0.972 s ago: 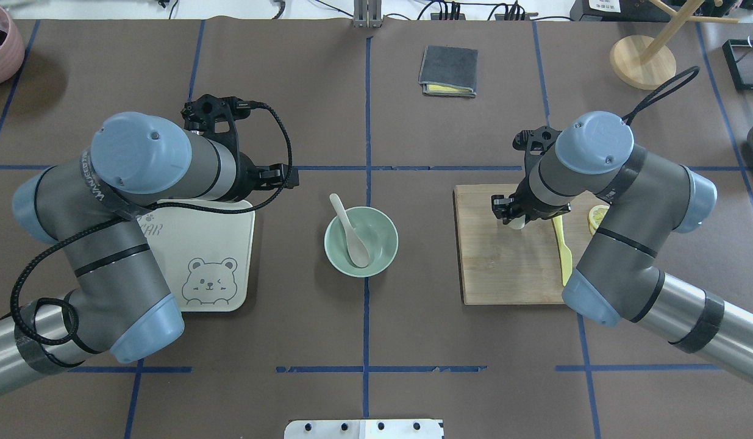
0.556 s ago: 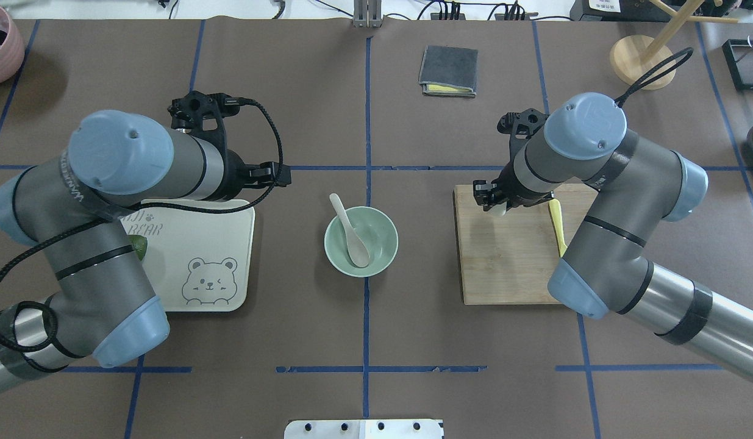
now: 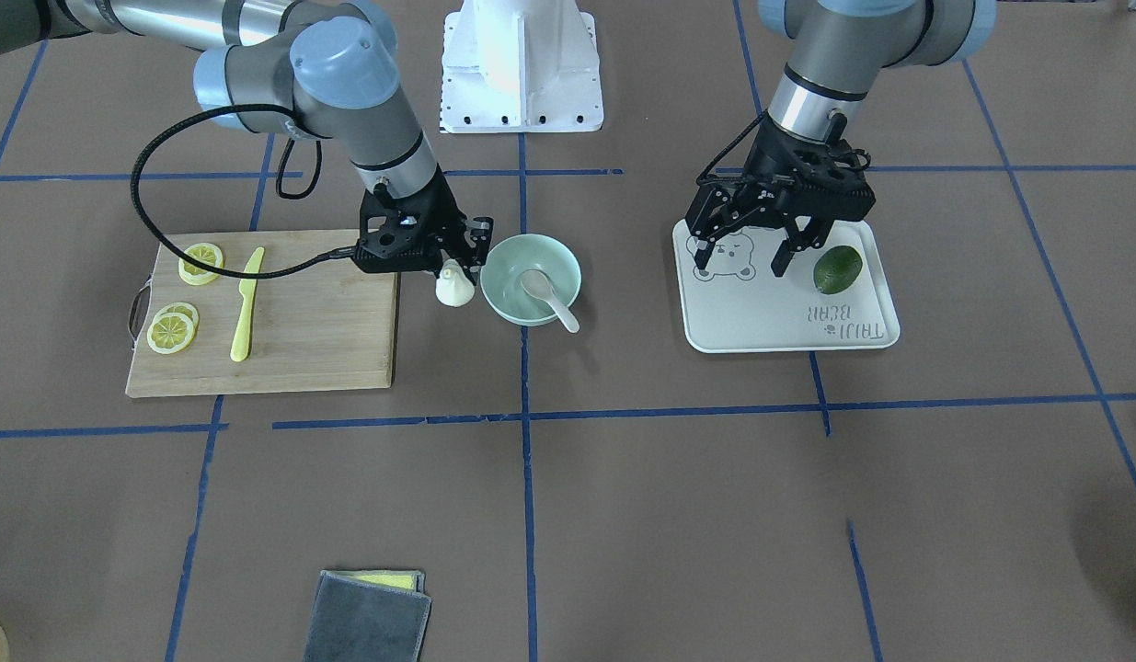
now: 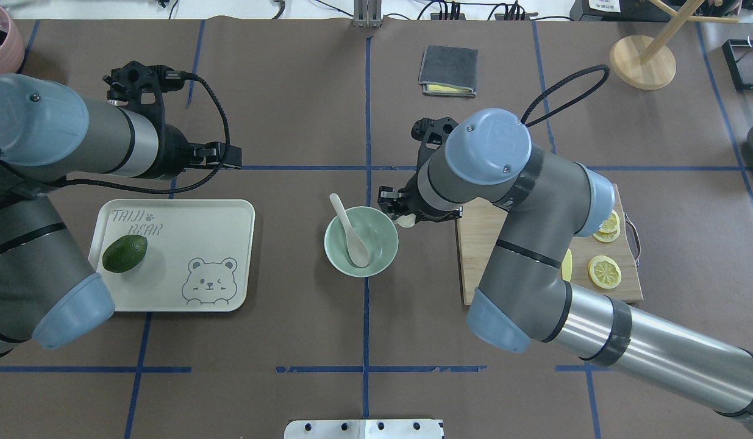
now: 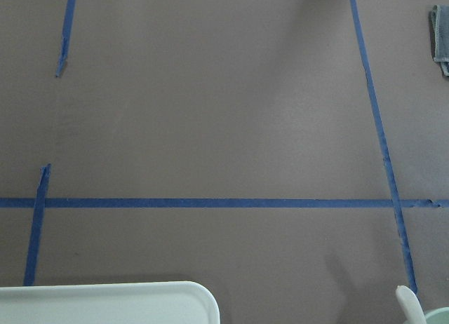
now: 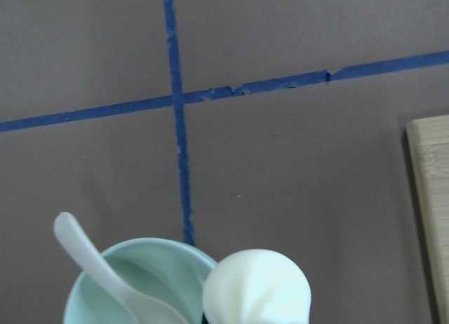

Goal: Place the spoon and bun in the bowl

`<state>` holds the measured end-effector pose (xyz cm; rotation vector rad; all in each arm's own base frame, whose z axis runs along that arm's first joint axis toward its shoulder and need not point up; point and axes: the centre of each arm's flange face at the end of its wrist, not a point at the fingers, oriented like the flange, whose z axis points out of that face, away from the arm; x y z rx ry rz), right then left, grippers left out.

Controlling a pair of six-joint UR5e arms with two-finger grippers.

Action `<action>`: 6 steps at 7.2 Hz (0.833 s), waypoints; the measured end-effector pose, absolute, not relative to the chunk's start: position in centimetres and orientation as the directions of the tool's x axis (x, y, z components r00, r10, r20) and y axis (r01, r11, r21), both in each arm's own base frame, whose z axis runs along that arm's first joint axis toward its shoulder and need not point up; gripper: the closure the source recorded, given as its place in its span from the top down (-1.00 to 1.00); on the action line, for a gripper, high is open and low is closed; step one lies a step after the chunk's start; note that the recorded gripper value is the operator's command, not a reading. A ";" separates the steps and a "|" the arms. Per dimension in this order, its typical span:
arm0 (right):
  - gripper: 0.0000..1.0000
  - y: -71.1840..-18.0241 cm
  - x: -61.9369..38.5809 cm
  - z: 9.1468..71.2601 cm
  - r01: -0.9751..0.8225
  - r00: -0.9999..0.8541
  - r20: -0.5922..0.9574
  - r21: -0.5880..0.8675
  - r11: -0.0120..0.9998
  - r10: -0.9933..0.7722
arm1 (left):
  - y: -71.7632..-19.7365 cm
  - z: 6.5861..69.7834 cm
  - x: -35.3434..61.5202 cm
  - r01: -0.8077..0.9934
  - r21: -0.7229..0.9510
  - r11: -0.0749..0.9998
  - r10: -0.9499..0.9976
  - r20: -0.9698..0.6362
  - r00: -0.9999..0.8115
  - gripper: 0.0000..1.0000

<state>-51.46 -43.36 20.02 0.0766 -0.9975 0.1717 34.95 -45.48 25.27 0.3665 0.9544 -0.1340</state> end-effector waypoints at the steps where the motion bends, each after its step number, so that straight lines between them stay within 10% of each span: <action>1: -0.12 -43.3 -53.1 18.6 -0.190 0.523 0.844 -0.023 0.982 0.121 | -45.6 25.3 34.9 0.267 0.248 0.931 0.053 -0.817 0.575 1.00; 4: 0.20 -42.1 -56.9 17.2 -0.178 0.529 0.840 -0.027 0.984 0.118 | -45.7 25.4 35.1 0.256 0.242 0.936 0.055 -0.818 0.572 1.00; 6: 0.99 -41.3 -58.0 17.6 -0.160 0.540 0.835 -0.026 0.987 0.109 | -45.8 25.4 35.2 0.255 0.242 0.936 0.055 -0.818 0.573 1.00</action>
